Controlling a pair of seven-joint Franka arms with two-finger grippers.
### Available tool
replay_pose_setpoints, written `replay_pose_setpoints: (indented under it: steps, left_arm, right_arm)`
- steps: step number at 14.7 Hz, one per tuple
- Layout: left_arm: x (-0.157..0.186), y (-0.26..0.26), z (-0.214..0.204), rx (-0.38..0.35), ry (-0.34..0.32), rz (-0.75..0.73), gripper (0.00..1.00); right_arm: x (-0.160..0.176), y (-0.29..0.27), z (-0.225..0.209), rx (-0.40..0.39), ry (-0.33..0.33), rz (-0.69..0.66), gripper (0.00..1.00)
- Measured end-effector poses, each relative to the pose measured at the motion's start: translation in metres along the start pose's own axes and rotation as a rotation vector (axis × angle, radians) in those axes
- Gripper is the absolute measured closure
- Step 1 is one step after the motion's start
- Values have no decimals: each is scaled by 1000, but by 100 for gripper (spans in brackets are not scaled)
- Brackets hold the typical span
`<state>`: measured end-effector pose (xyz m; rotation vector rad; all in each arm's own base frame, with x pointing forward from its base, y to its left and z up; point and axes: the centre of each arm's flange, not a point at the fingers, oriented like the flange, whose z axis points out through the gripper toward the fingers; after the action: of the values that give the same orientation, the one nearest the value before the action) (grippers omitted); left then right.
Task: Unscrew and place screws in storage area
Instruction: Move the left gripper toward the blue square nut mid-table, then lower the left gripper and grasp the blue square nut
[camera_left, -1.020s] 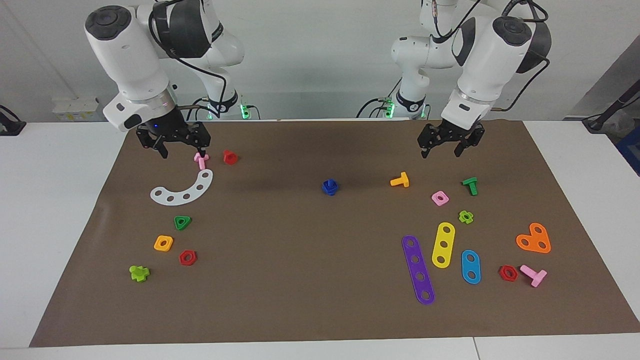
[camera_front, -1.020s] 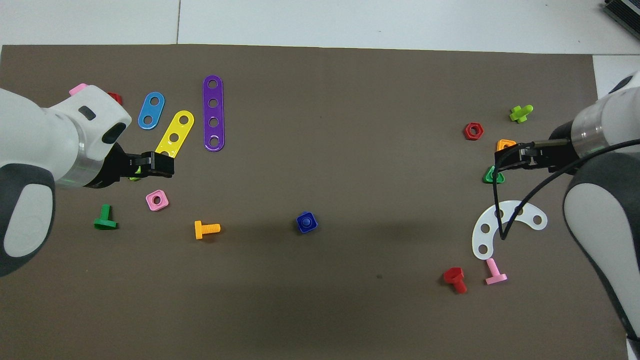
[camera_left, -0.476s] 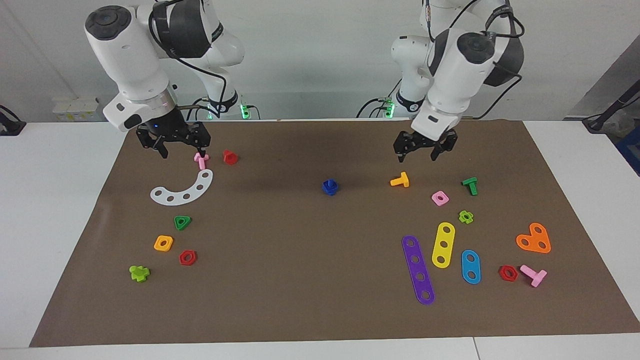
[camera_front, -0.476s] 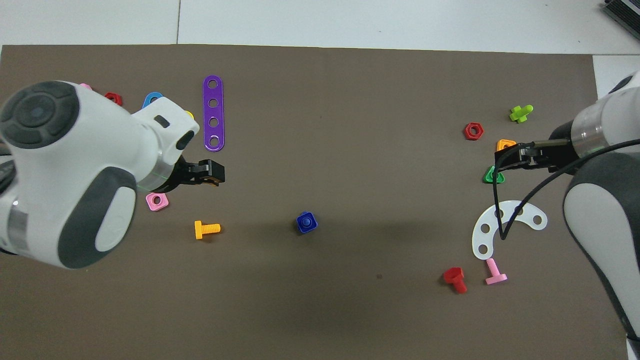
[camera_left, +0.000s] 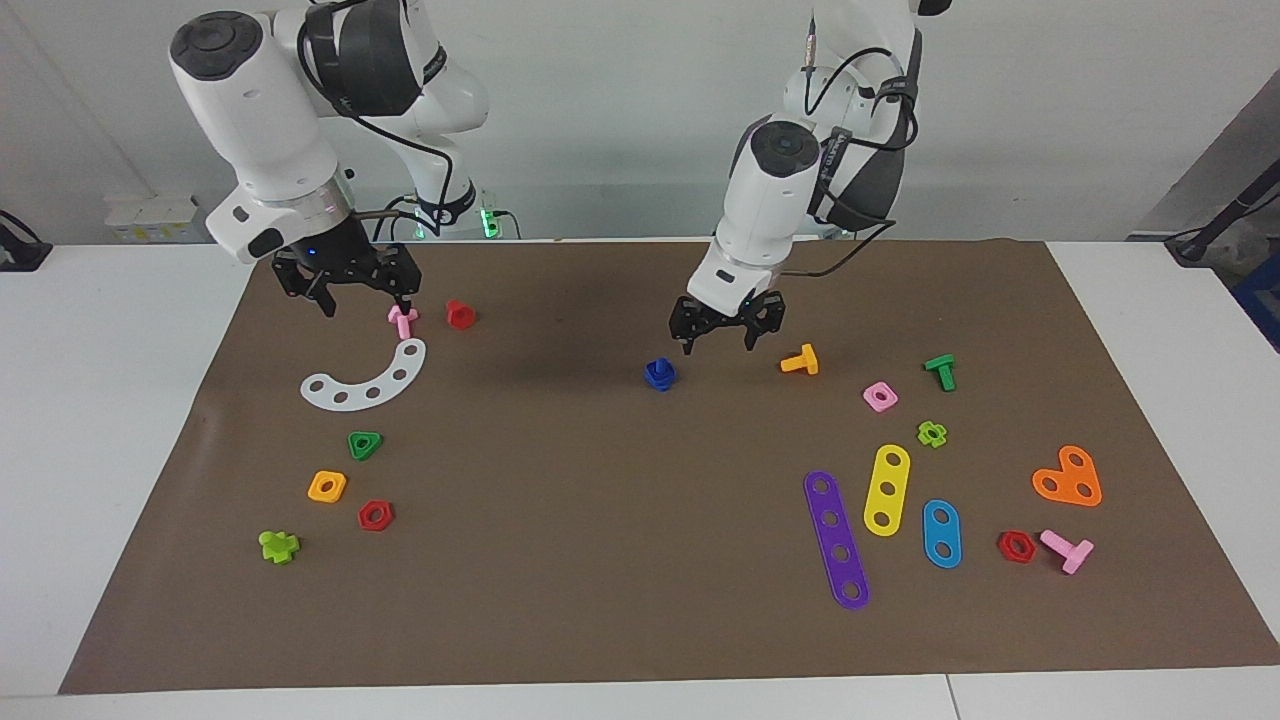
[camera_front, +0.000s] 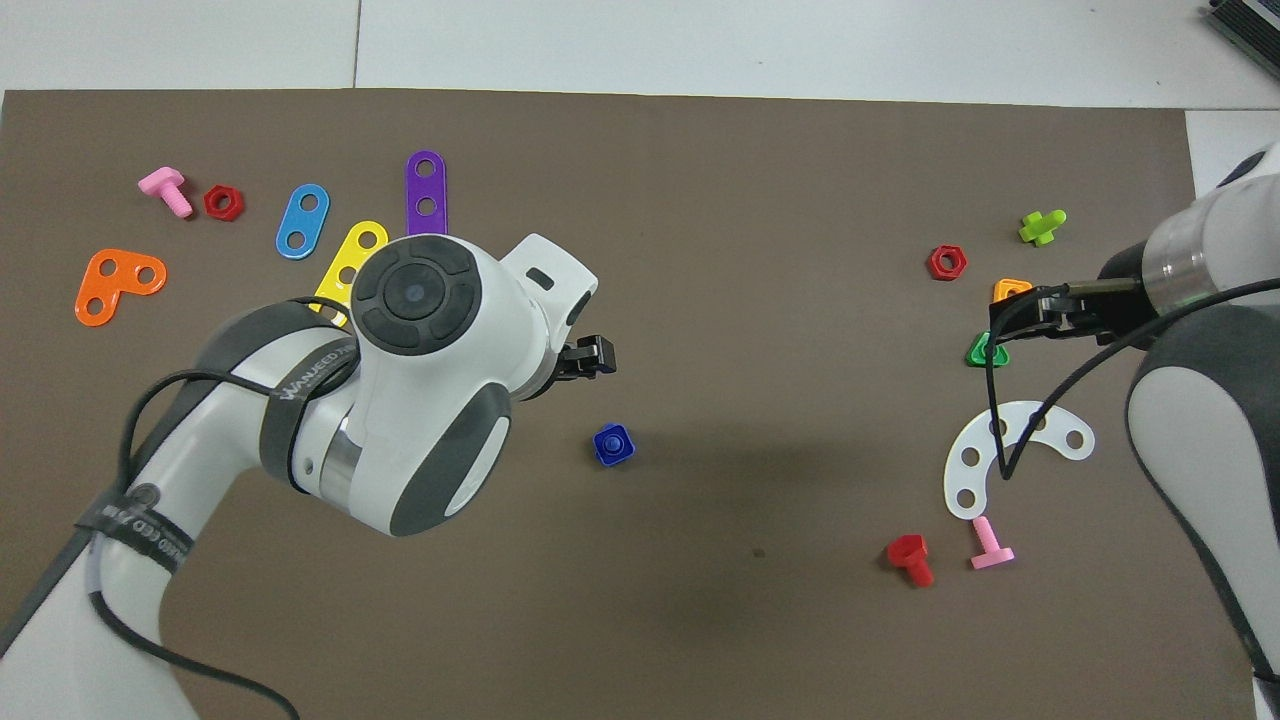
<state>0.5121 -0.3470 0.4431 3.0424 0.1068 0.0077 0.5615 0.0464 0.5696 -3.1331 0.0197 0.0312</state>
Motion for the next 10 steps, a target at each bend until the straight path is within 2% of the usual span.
replay_pose_setpoints:
  steps: [5, 7, 10]
  left_arm:
    - [-13, 44, 87, 13, -23, -33, 0]
    - [-16, 45, 105, 30, -42, -33, 2]
    - [-27, 43, 121, 56, -69, -24, 11]
  right_arm:
    - [0, 0, 0, 0, 0, 0, 0]
    - [0, 0, 0, 0, 0, 0, 0]
    - [0, 0, 0, 0, 0, 0, 0]
